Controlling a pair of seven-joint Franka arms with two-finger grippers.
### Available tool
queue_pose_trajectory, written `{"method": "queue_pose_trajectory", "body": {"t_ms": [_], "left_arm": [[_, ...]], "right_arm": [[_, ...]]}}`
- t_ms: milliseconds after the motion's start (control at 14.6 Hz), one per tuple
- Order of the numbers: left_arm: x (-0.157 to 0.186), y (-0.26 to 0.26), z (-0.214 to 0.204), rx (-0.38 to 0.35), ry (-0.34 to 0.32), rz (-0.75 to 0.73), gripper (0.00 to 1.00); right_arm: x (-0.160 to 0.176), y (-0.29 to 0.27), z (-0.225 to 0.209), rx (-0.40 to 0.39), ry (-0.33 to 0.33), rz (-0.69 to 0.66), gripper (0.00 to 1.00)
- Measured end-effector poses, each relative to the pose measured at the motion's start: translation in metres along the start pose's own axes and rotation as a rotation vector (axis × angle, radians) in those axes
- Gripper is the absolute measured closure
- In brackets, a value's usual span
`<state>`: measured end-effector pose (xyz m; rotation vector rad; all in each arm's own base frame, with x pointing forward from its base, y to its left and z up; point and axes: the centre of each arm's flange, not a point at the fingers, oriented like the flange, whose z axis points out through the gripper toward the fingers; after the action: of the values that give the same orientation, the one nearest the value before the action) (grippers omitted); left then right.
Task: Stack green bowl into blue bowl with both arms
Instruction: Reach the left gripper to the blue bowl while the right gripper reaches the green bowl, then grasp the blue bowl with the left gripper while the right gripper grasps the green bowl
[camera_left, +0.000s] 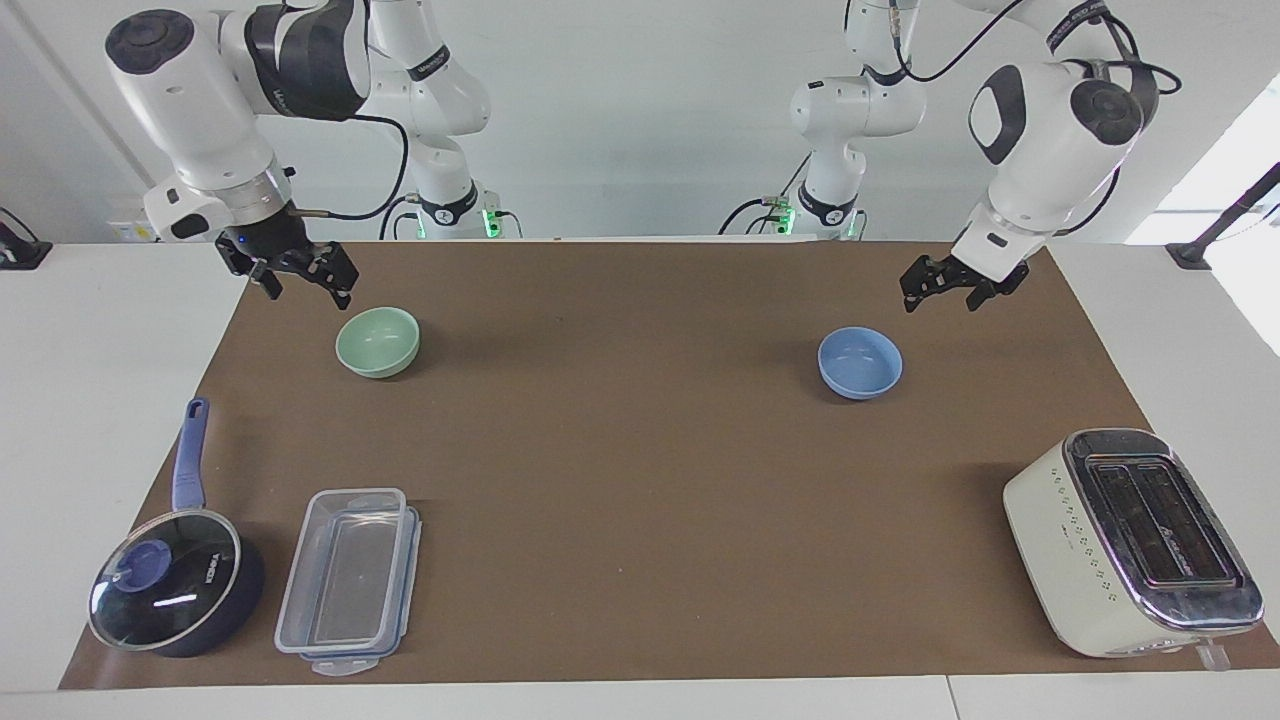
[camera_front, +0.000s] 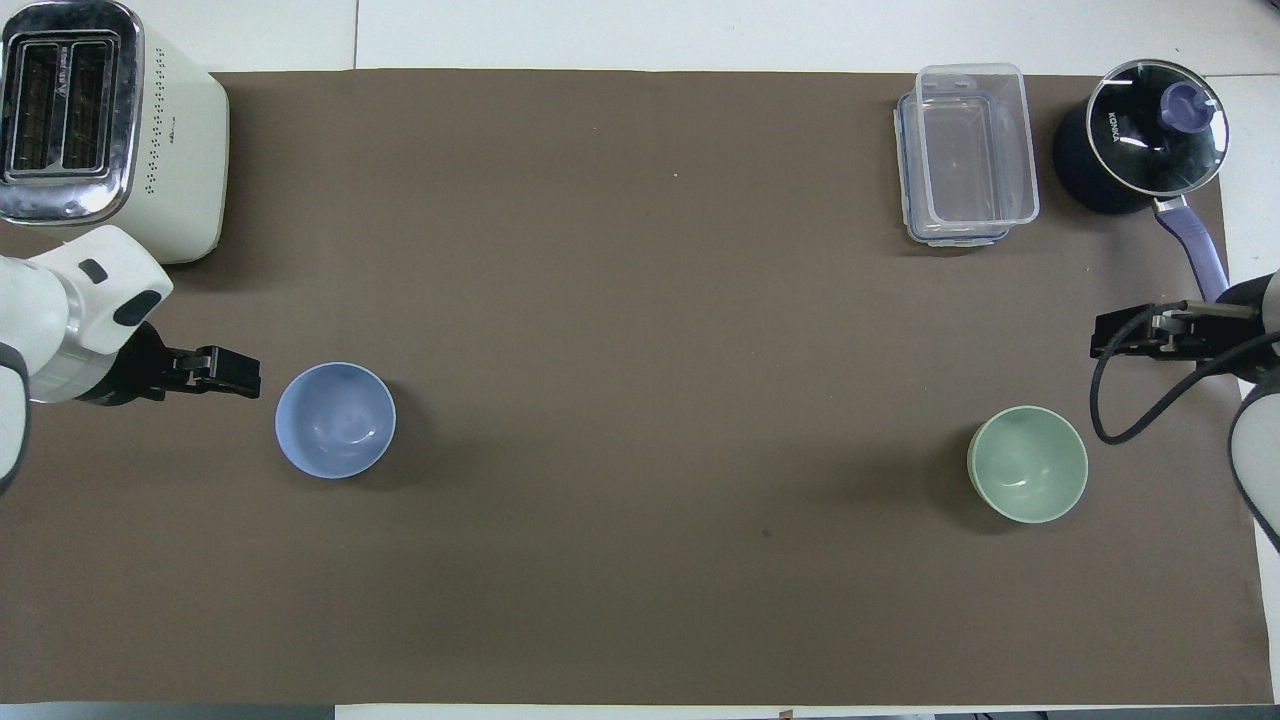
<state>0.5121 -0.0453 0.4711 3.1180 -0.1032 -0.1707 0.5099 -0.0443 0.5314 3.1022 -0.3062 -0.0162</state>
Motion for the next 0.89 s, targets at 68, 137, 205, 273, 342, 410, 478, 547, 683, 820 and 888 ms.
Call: {"method": "queue_pose_trajectory", "body": {"t_ms": [68,137,205,273,342,410,478,547,683,820,888], "left_arm": [[0.002,-0.001,0.021,0.000,-0.008,0.005,0.00],[0.005,-0.001,0.039,-0.001,-0.016,0.007,0.00],[0.009,-0.002,0.053,-0.002,-0.021,0.007,0.00],[0.014,-0.002,0.064,-0.002,-0.026,0.010,0.00],[0.017,-0.002,0.074,-0.003,-0.030,0.013,0.00],[0.019,-0.002,0.084,-0.003,-0.031,0.015,0.00],[0.019,-0.002,0.092,-0.003,-0.033,0.017,0.02],[0.017,-0.002,0.099,-0.003,-0.035,0.023,0.02],[0.013,-0.001,0.109,-0.003,-0.046,0.044,0.06],[0.008,-0.001,0.119,-0.004,-0.062,0.068,0.09],[0.006,-0.001,0.122,-0.004,-0.066,0.077,0.12]], "right_arm": [[-0.008,0.005,0.012,0.001,0.003,-0.008,0.00],[-0.016,0.009,0.026,0.001,0.008,-0.021,0.00],[-0.024,0.013,0.040,0.002,0.010,-0.030,0.00],[-0.031,0.017,0.054,0.002,0.006,-0.037,0.00],[-0.036,0.023,0.068,0.002,0.001,-0.044,0.00],[-0.039,0.030,0.083,0.003,0.003,-0.055,0.00],[-0.042,0.037,0.098,0.003,0.006,-0.065,0.00],[-0.045,0.043,0.114,0.004,0.007,-0.074,0.00],[-0.051,0.052,0.141,0.005,-0.001,-0.089,0.00],[-0.058,0.056,0.160,0.007,-0.015,-0.097,0.00],[-0.060,0.057,0.168,0.007,-0.021,-0.100,0.00]]}}
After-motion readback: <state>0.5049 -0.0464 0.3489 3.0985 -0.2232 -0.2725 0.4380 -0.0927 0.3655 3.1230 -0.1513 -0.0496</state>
